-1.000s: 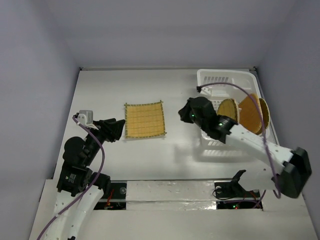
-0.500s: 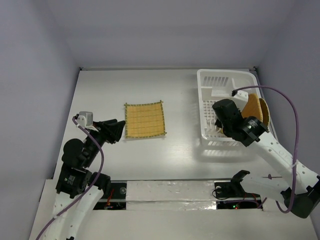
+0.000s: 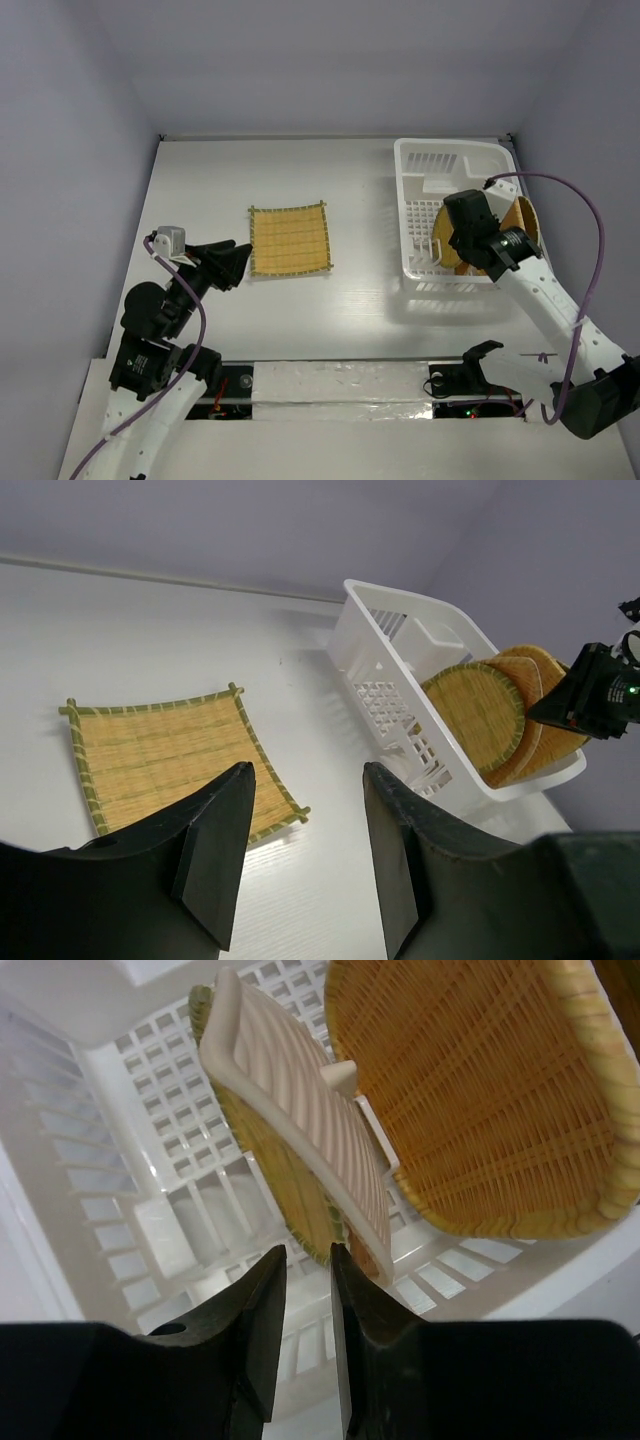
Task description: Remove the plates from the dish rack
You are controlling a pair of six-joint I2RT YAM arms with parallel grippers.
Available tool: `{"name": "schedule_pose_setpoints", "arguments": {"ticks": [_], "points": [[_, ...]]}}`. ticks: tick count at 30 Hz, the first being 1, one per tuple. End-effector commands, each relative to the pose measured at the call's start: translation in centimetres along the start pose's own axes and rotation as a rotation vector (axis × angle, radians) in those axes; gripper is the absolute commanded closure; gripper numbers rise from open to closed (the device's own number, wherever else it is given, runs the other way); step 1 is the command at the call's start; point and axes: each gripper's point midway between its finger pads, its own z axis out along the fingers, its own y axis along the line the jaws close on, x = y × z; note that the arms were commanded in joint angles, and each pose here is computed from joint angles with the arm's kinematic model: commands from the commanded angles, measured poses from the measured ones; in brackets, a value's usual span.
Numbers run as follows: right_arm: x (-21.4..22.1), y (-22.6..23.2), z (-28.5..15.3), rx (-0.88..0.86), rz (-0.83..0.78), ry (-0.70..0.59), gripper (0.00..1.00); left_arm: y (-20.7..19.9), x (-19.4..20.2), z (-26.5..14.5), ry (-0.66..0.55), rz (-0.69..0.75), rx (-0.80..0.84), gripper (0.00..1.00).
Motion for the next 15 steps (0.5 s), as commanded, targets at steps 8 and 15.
{"name": "schedule_pose_setpoints", "arguments": {"ticks": [8,15], "points": [[-1.2,0.1,2.9,0.028,0.002,-0.024,0.68,-0.8,-1.0,-0.2,-0.039,0.004,0.034,0.55],[-1.3,-0.5,3.4,0.079,-0.004,-0.018,0.6,-0.8,-1.1,-0.2,-0.042,0.006,0.031,0.55]]}}
